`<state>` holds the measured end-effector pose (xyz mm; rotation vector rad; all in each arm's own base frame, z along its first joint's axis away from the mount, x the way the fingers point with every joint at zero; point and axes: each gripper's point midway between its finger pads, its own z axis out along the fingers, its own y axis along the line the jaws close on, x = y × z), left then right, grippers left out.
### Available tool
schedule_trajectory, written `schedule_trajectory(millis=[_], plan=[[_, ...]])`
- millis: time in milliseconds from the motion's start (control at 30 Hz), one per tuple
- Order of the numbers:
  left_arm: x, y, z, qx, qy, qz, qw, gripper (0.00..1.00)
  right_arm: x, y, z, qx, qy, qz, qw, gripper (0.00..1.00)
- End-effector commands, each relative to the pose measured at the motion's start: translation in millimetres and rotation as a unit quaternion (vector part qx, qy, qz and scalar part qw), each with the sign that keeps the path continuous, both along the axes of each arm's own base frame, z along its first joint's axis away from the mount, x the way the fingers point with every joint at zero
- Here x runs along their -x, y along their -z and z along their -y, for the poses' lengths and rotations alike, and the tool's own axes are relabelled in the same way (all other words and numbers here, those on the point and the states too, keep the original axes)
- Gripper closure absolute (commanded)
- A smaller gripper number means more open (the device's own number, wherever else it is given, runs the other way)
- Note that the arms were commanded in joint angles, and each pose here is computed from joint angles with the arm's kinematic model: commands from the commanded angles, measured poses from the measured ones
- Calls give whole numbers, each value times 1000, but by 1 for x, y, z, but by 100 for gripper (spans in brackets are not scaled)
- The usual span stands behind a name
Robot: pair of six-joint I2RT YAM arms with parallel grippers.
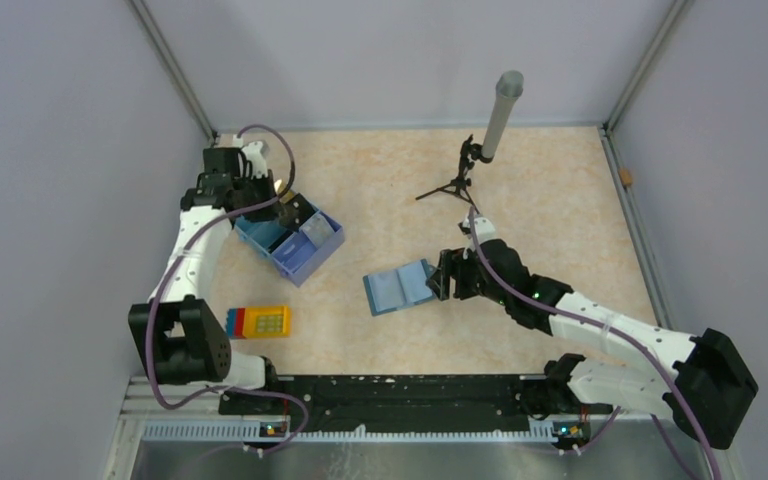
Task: Put the credit cards into the card holder
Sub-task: Pick up the credit card from the storage box, then insert the credit card into the card holder.
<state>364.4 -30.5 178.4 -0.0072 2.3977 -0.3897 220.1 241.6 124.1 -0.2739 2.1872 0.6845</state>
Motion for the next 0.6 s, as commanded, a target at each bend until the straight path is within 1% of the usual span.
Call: schedule_trajectory(millis=[0, 167, 267, 367, 467, 567], plan=[[0, -31, 17, 54, 19, 57, 997, 100, -14, -34, -10, -24, -7, 38, 999, 33], [28, -37, 54, 135, 101, 48, 985, 100, -10, -55, -22, -32, -59, 63, 996, 29], [47, -32, 72, 163, 136, 47, 976, 100, -1, -73, -32, -43, -114, 78, 990, 26], [70, -30, 103, 190, 195, 35, 962, 100, 9, -94, -42, -56, -168, 92, 980, 25], [95, -30, 137, 213, 266, 22, 940, 100, 17, -110, -50, -68, -206, 101, 971, 24], [125, -37, 172, 239, 346, 15, 907, 100, 26, -118, -58, -81, -239, 98, 963, 24]])
